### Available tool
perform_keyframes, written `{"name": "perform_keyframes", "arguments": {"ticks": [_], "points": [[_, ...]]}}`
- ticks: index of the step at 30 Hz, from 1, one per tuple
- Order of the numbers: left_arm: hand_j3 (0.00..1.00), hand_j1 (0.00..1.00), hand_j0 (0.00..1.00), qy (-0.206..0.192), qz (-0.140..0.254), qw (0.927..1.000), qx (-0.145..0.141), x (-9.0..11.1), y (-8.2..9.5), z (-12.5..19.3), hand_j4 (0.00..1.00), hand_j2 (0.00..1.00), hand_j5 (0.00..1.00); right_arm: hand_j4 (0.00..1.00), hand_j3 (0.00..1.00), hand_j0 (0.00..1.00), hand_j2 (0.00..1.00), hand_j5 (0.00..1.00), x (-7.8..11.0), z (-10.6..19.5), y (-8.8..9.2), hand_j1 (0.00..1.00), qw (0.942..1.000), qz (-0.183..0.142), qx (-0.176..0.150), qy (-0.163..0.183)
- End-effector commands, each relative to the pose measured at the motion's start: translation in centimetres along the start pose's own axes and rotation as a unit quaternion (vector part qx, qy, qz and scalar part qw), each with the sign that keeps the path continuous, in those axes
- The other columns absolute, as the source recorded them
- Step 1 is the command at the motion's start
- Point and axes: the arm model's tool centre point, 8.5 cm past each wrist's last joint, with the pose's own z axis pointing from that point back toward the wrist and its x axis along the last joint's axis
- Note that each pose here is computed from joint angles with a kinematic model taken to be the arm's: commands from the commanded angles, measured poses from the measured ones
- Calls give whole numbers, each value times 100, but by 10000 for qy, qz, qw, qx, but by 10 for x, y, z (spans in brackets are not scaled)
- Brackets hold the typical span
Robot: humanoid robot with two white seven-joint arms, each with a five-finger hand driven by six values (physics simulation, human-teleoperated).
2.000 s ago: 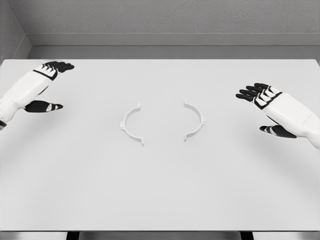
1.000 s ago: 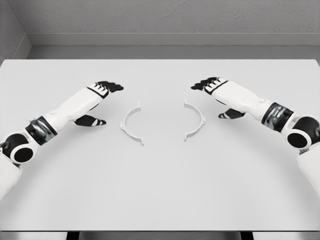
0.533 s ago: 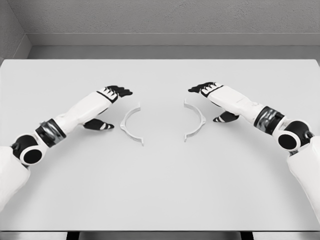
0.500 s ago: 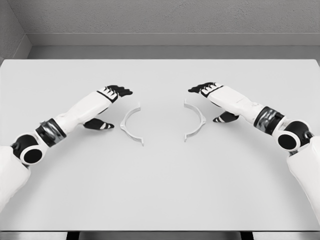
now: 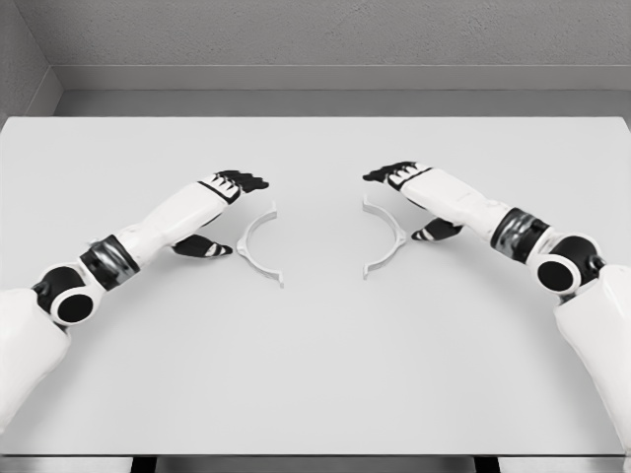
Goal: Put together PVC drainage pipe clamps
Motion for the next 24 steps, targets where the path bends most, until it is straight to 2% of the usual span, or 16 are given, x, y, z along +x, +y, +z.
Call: {"name": "perform_keyframes", "arguments": {"ticks": [1, 17, 24], "points": [[100, 100, 100, -27, 35, 10000, 31, 2, -1, -3, 100, 100, 100, 100, 100, 100, 100, 100, 1, -2, 2, 100, 10000, -48, 3, -8], [100, 100, 100, -169, 121, 9997, 85, 15, -9, -17, 100, 100, 100, 100, 100, 100, 100, 100, 8, -11, 2, 100, 10000, -60, -17, -33], [100, 100, 100, -107, 93, 9999, 70, 10, -7, -12, 100, 100, 100, 100, 100, 100, 100, 100, -2, -13, 2, 100, 9999, -55, 42, 94]]}}
